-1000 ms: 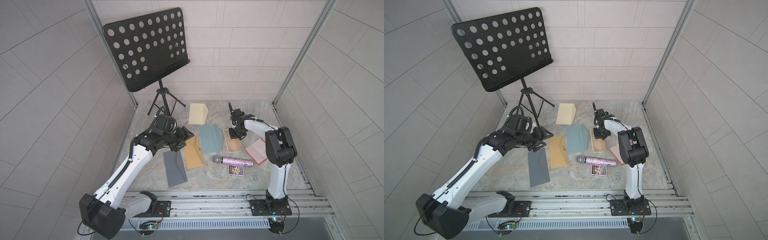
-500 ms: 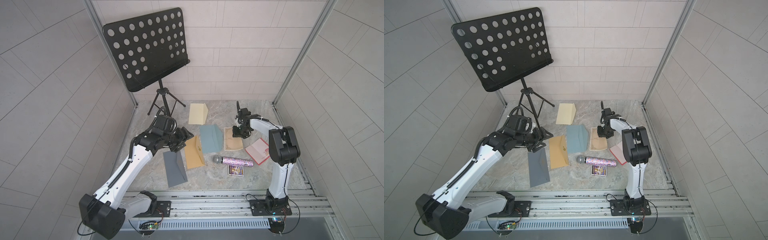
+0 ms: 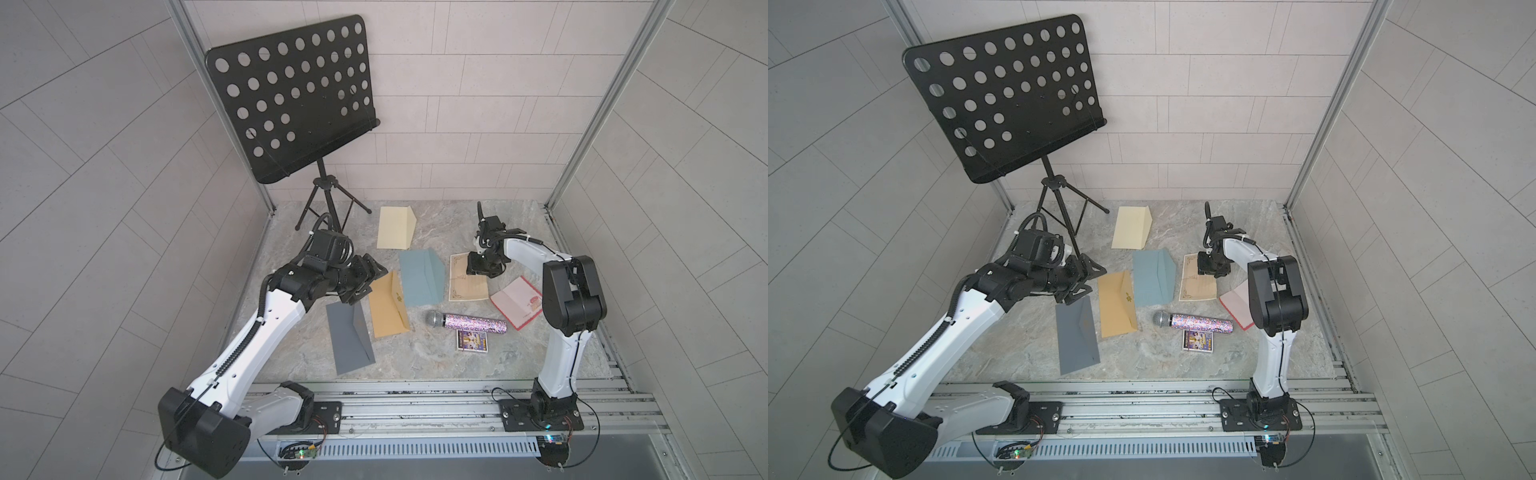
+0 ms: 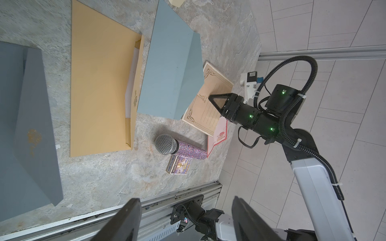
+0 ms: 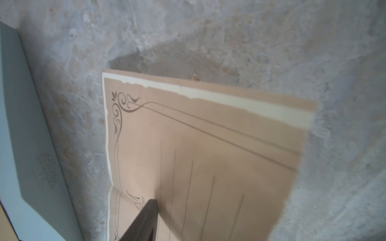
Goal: Take the letter paper out of the envelope
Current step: Place the letter paper at the center of the board, then pick up the envelope from the center of the board.
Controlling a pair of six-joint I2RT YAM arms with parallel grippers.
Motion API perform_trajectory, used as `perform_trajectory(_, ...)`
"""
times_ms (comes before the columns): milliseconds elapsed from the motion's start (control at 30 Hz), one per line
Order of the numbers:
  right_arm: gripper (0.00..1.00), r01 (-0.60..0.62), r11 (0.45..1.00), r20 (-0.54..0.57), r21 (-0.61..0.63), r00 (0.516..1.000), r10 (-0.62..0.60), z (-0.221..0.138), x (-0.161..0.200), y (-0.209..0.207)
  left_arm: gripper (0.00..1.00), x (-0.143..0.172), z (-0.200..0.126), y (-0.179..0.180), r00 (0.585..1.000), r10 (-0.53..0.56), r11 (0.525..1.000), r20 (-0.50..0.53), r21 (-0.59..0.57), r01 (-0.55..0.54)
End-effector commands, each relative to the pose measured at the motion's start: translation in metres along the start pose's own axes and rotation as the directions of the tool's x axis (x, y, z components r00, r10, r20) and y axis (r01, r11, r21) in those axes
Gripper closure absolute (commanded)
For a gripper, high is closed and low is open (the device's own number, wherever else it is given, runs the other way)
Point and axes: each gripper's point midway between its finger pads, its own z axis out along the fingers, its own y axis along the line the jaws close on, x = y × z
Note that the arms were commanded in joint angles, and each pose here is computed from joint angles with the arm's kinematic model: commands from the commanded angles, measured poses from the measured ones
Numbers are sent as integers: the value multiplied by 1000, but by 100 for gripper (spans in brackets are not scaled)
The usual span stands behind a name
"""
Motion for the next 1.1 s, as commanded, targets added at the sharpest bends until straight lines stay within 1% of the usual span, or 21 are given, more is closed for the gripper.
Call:
perform_trajectory(0, 42, -17, 999, 28, 38, 999, 16, -23, -2, -5, 24, 0, -2, -3, 1000, 17, 1000, 5, 8, -17)
perform_trajectory(300, 29, -23, 985, 48, 169, 999, 15, -41, -2, -27, 25, 0, -1, -5, 1000, 14, 1000, 8, 20, -14)
perform_trajectory(433, 28, -35, 982, 108, 186, 994, 15, -58, -8, -29, 25, 0, -1, -5, 1000, 13, 1000, 7, 21, -14)
perform_trajectory(600, 30, -21, 989, 213, 148, 977, -11, -85, -19, -15, 25, 0, -2, -3, 1000, 11, 1000, 10, 11, -11)
perform_trajectory(733, 31, 32, 996, 308, 89, 950, -58, -109, -24, 12, 27, -1, -2, 5, 1000, 13, 999, 12, -29, -13)
perform_trajectory(867, 34, 130, 989, 380, 67, 914, -146, -125, -14, 56, 28, -1, 0, 29, 1000, 14, 991, 14, -134, -12)
perform_trajectory(967, 33, 241, 968, 424, 72, 871, -248, -131, 6, 101, 32, 2, 5, 57, 1000, -4, 975, -20, -224, -1)
perform_trajectory(1067, 32, 345, 935, 414, 82, 841, -347, -125, 37, 149, 33, 6, 11, 87, 999, -20, 955, -44, -295, 6)
